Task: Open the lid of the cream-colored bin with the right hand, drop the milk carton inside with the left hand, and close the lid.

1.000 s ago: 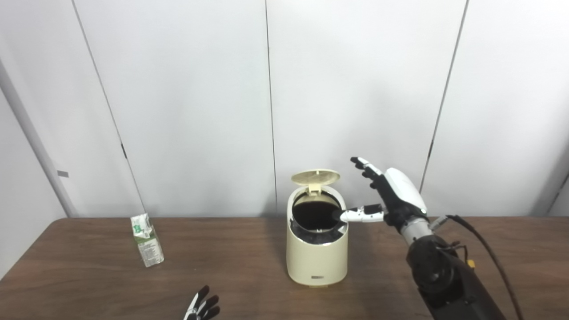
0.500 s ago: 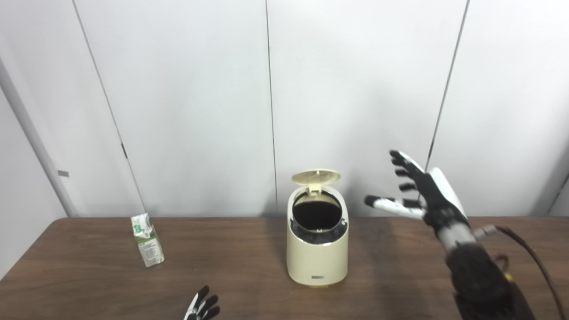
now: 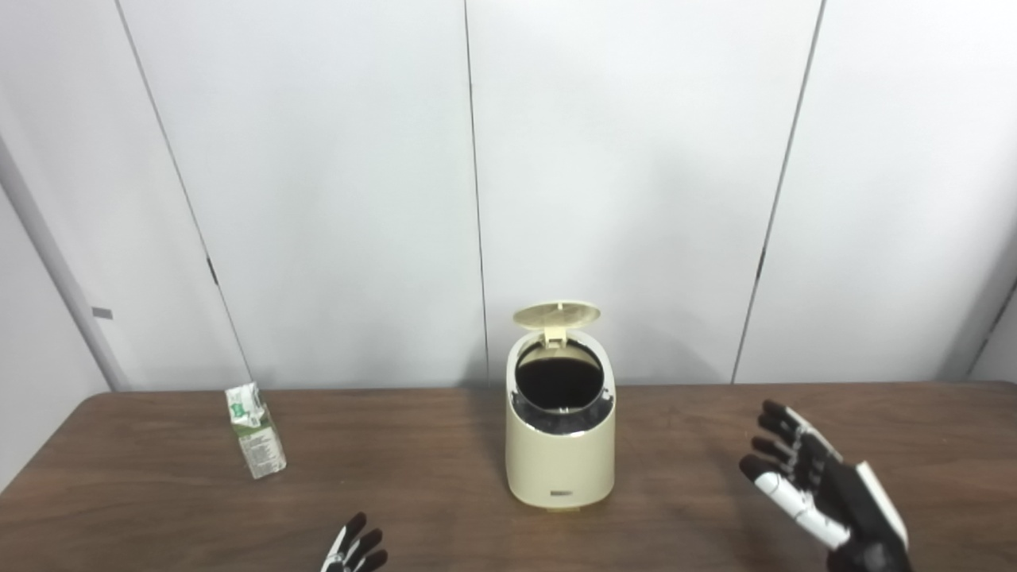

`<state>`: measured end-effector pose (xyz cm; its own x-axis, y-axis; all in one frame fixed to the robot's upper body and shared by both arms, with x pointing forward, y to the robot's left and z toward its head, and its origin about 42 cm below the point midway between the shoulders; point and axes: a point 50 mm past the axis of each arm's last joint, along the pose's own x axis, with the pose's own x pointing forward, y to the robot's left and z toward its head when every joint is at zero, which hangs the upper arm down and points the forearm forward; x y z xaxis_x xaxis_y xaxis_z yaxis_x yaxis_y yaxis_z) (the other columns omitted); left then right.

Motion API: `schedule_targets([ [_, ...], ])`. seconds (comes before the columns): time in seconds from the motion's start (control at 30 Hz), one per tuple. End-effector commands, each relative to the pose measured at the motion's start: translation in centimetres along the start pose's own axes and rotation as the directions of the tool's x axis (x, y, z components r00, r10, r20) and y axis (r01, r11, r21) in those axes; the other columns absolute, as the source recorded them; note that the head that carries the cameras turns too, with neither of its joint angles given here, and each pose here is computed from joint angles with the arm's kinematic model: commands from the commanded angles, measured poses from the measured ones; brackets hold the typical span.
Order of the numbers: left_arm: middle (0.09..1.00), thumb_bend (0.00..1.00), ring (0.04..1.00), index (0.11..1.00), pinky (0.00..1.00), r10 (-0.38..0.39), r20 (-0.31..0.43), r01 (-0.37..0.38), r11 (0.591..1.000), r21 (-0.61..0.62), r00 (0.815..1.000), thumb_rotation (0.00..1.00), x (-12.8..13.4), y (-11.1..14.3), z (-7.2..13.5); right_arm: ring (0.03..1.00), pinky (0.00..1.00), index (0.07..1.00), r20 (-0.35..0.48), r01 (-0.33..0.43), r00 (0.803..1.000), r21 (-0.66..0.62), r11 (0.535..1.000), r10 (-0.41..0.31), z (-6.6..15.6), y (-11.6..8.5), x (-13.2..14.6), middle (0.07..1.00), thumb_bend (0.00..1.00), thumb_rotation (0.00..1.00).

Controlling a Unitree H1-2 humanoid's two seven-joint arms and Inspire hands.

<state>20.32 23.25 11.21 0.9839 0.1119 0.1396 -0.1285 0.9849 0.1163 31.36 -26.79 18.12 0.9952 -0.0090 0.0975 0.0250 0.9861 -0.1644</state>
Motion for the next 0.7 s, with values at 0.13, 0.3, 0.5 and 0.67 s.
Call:
schedule_targets([
  [0.13, 0.902, 0.29, 0.867, 0.980, 0.83, 0.008, -0.044, -0.006, 0.999, 0.039, 0.999, 0.47, -2.9, 1.3, -0.3, 0.916, 0.85, 0.977, 0.104, 0.004, 0.995, -0.080, 0.997, 0.004, -0.2, -0.9, -2.0, 0.965, 0.59, 0.76],
  [0.3, 0.905, 0.26, 0.871, 0.990, 0.84, 0.003, -0.038, -0.001, 0.999, 0.036, 0.999, 0.44, -2.7, 1.6, 0.3, 0.933, 0.89, 0.965, 0.088, -0.015, 0.996, -0.056, 0.998, 0.020, -0.8, -0.5, -3.6, 0.960, 0.62, 0.86],
  [0.5, 0.902, 0.27, 0.867, 0.992, 0.85, -0.004, -0.030, 0.005, 0.998, 0.057, 1.000, 0.45, -2.5, 1.8, 0.5, 0.963, 0.94, 0.980, 0.086, -0.045, 0.995, -0.079, 0.996, 0.052, -0.9, -0.1, -4.6, 0.983, 0.57, 0.98],
  [0.67, 0.901, 0.30, 0.864, 0.986, 0.83, -0.005, -0.032, 0.007, 0.999, 0.052, 0.999, 0.48, -2.4, 1.9, 0.5, 0.979, 0.99, 0.980, 0.088, -0.034, 0.995, -0.037, 0.999, 0.037, -1.2, -0.1, -4.5, 0.989, 0.57, 0.98],
])
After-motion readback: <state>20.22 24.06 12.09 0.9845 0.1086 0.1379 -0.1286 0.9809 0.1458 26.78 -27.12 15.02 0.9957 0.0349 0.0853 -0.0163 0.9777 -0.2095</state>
